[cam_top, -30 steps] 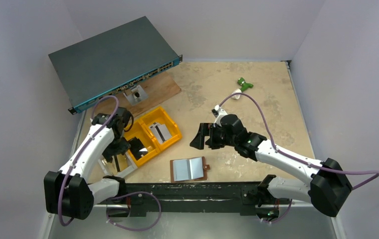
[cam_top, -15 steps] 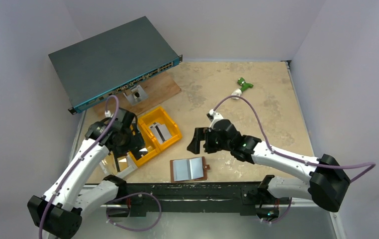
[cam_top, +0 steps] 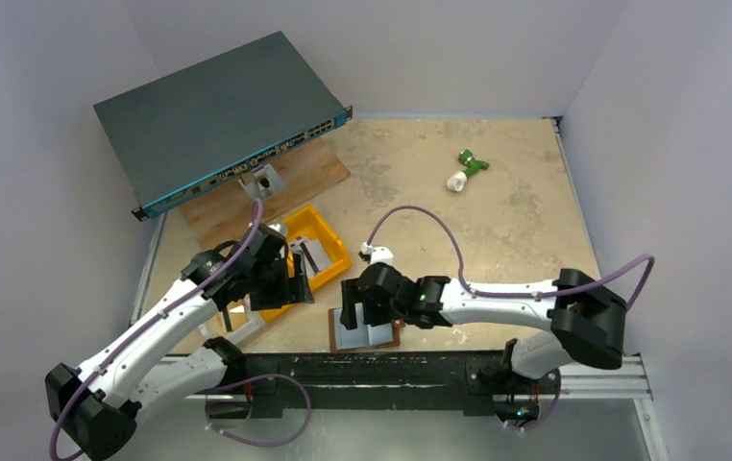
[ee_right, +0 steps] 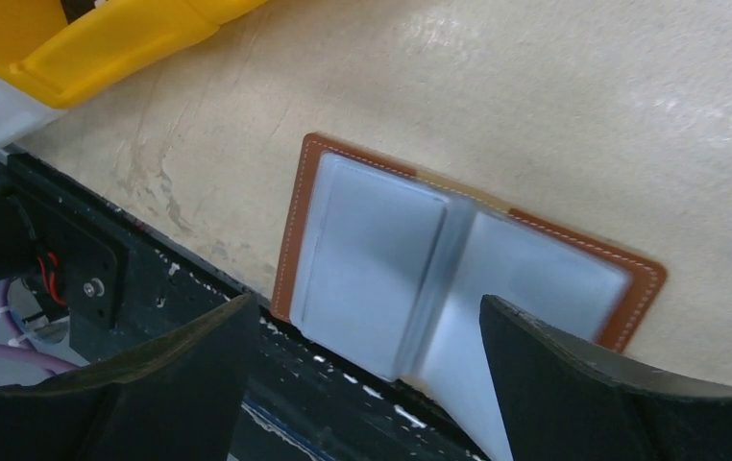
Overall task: Take the credit cards out of the card holder
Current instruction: Remove the credit card from the card holder.
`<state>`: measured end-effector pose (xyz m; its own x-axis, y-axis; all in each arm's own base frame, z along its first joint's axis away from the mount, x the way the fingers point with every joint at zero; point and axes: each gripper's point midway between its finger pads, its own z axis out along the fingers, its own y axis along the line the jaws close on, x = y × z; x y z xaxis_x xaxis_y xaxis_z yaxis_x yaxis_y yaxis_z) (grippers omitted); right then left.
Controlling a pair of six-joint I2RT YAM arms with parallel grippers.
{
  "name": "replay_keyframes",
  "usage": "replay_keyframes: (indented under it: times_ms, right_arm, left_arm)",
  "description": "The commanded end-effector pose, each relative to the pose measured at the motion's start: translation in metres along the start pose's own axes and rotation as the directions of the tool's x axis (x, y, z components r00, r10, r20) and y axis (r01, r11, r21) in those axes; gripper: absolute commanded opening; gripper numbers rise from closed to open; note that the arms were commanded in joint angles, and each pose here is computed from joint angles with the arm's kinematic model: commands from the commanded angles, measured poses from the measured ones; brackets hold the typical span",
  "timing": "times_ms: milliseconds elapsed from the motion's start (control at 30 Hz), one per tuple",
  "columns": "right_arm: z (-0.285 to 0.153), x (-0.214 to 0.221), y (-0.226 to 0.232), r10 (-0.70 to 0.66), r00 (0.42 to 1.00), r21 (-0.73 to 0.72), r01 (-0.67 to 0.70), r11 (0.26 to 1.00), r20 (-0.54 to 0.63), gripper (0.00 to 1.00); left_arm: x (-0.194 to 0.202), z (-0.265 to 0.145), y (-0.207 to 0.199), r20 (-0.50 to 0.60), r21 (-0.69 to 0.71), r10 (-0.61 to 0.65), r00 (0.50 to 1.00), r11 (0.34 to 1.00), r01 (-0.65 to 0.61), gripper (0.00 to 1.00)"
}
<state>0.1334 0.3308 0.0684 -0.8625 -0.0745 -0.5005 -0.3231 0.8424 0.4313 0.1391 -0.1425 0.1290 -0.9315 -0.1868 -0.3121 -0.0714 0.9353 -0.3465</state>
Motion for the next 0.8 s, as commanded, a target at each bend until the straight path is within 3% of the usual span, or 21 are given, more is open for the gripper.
replay_keyframes:
  times_ms: [0,433,767]
  right_arm:
    - [0.013,-0.001,0.004,0.021,1.000,0.089,-0.023,0.996,0.023,0.81]
    - [0.041,0.018,-0.013,-0.066,0.995,0.252,0.082,0.964,-0.070,0.54]
    - [0.048,0.041,-0.023,-0.053,0.990,0.229,0.082,0.970,-0.129,0.19]
  left_arm:
    - [-0.001,0.003,-0.015,0.018,0.092,0.044,0.999,0.995,-0.045,0.75]
    - [0.017,0.028,-0.010,-0.036,0.113,-0.003,0.999,0.994,0.007,0.75]
    - [0.029,0.042,-0.021,-0.084,0.164,-0.006,0.996,0.986,0.020,0.72]
